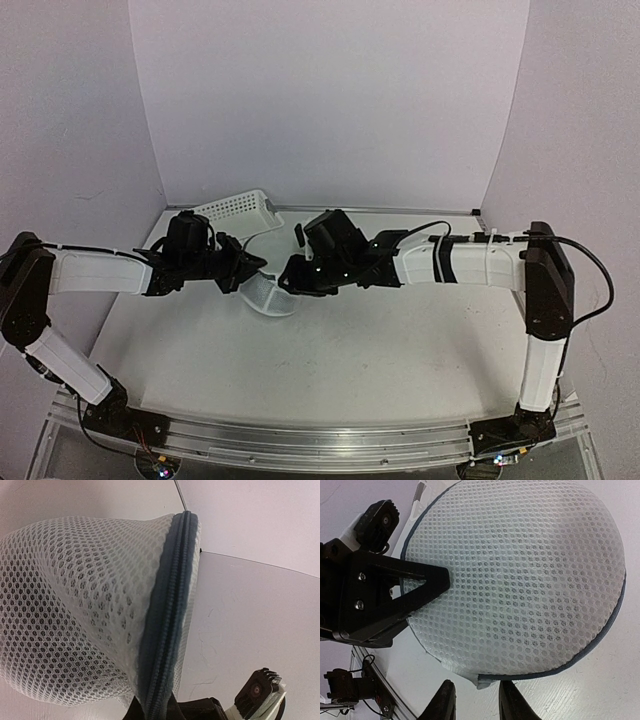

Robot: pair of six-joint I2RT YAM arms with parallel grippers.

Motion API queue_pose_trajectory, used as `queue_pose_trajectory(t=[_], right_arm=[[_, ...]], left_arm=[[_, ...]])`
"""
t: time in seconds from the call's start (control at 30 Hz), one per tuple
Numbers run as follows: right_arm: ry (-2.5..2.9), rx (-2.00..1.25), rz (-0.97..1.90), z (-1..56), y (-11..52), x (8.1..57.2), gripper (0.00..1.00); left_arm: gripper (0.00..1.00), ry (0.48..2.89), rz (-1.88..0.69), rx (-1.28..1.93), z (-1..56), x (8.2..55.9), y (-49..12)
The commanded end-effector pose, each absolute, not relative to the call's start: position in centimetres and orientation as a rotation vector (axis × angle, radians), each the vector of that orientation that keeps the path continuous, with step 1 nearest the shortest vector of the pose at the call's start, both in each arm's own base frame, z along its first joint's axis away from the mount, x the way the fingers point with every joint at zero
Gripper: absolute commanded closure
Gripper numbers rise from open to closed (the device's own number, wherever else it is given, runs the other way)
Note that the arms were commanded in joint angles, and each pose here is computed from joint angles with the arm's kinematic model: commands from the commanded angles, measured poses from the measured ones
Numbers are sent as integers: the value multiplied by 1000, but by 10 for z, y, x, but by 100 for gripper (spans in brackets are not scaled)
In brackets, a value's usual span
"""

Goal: Unzip the laundry bag and remove the bra
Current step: Pick up the zipper from the laundry bag.

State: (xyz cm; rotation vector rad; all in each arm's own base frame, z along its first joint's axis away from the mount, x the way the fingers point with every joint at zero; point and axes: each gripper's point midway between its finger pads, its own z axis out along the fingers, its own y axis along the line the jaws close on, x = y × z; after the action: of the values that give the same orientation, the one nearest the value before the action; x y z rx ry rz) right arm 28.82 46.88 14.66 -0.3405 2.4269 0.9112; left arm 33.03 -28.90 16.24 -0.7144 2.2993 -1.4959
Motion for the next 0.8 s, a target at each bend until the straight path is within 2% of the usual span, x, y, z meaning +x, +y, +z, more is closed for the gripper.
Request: queue_pose_trajectory(t=[0.0, 0.63, 0.77], right_arm=[[2381, -333, 890, 161, 476, 297, 70], [2385, -298, 827, 155, 467, 302, 91], [2386, -289, 820, 154, 464, 301, 100]], left_arm=[[100, 2187, -1571, -632, 205, 335, -292], [100, 2189, -1567, -633, 205, 335, -291], [100, 2190, -1564, -634, 204, 335, -291]])
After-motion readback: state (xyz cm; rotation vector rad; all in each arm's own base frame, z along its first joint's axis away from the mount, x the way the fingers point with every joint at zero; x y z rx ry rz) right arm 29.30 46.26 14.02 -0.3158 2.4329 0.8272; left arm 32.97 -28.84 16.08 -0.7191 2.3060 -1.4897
